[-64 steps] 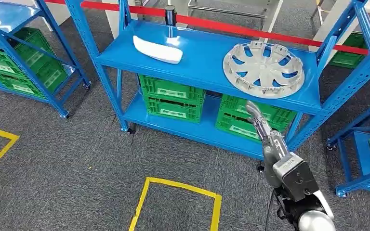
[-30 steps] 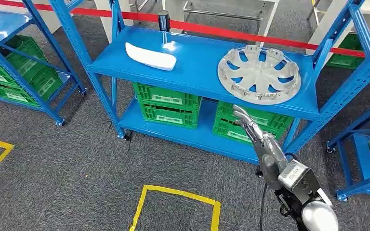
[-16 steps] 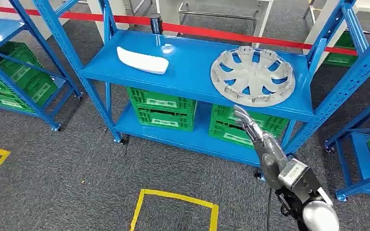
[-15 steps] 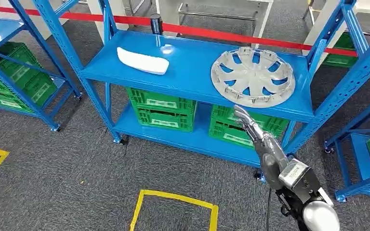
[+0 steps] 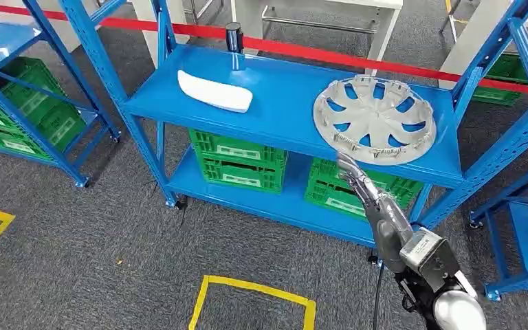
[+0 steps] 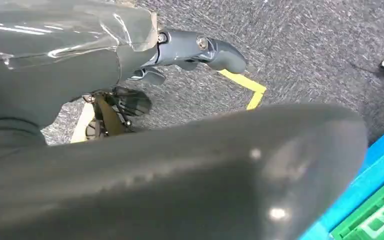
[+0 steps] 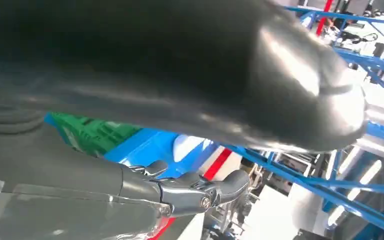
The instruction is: Take the parts from the cabinet and place them on the table.
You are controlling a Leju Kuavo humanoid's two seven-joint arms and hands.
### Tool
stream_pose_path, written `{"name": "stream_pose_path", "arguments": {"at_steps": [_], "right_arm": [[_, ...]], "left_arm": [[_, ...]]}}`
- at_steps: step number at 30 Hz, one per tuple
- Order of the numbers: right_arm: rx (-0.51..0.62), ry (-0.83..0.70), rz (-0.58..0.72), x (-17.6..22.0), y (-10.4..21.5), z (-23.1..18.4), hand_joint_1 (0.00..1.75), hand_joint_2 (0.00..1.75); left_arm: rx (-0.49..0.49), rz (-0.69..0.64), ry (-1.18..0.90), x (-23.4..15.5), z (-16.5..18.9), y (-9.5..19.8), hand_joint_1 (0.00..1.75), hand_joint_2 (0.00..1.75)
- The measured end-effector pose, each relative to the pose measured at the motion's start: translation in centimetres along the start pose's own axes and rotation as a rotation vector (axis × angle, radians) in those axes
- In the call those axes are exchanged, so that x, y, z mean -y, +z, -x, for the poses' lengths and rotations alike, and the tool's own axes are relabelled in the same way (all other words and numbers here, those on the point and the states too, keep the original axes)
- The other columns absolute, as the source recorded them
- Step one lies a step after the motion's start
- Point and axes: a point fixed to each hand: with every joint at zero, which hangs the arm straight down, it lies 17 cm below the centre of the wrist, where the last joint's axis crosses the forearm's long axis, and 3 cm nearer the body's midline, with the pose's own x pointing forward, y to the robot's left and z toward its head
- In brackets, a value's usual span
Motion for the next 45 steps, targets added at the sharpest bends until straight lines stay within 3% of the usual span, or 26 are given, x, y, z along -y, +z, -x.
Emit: {"name": "stream_pose_path", "arguments": {"at_steps": [45], "right_arm": [[-0.011,-0.007,0.006,0.04,-0.03,0.16,0.00,0.00]], "left_arm": [[0.015,-0.003,-0.001,-0.50,-0.54,0.05,0.00,0.00]]}}
